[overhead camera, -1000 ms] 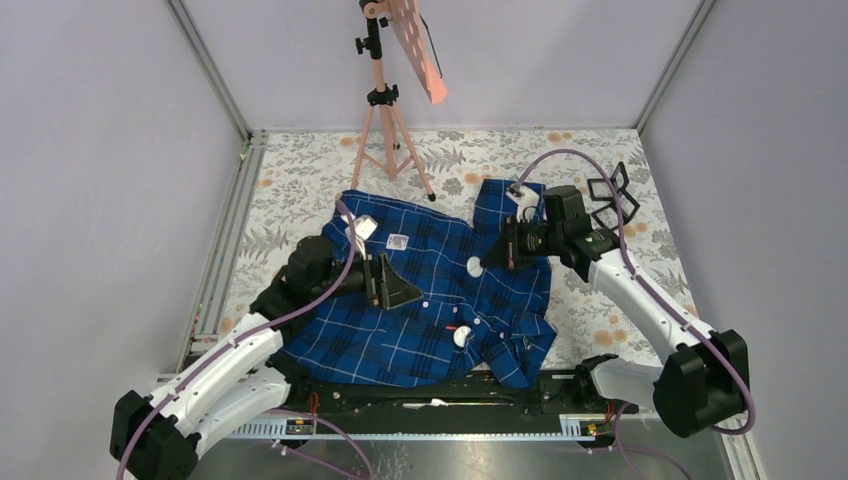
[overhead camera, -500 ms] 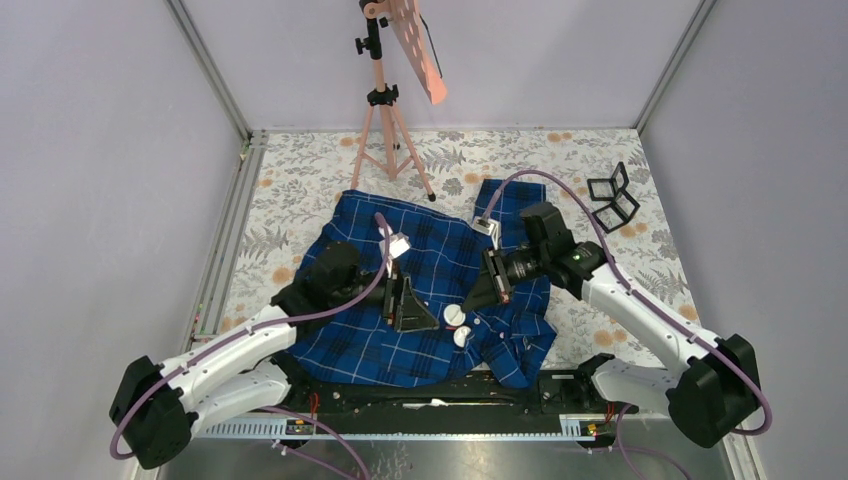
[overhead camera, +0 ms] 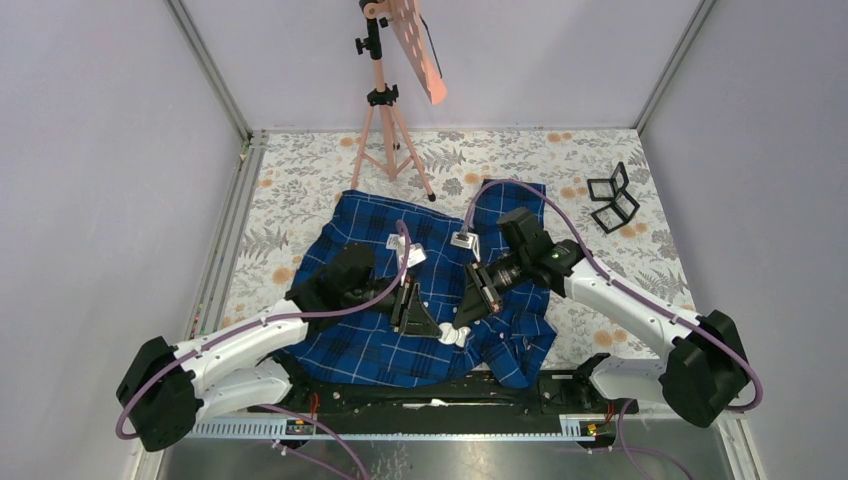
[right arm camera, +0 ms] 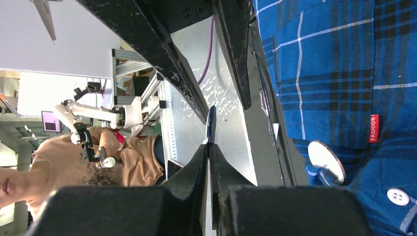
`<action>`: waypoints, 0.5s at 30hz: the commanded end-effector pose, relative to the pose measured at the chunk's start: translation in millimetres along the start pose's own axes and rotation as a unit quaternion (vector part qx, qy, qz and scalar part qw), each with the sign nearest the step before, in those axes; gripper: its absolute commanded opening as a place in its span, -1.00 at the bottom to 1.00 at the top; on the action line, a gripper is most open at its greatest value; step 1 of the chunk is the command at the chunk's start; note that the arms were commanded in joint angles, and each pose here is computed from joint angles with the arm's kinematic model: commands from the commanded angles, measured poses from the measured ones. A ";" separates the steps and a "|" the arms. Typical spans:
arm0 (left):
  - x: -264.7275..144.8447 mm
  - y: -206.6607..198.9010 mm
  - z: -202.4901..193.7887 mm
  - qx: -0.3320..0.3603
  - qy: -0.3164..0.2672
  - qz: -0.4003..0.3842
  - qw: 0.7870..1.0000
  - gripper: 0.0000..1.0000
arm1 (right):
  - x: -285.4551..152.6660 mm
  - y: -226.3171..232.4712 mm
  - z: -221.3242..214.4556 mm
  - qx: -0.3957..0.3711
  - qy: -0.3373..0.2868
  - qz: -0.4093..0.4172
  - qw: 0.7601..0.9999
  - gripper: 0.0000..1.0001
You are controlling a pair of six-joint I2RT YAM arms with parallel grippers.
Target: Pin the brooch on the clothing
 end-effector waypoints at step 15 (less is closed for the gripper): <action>2.6 -18.8 18.7 0.067 -0.053 -0.049 0.995 -1.00 | 0.5 8.5 11.0 -0.044 -0.022 -0.047 0.998 -0.52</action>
Point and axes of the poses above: each gripper's point midway between its finger pads, its own x axis out along the fingers, its own y axis along the line the jaws close on, z = x × y, the point moved 10 cm from there along -x, back along the fingers, and after that the axes turned 6 degrees about x, right-handed, at the moved point
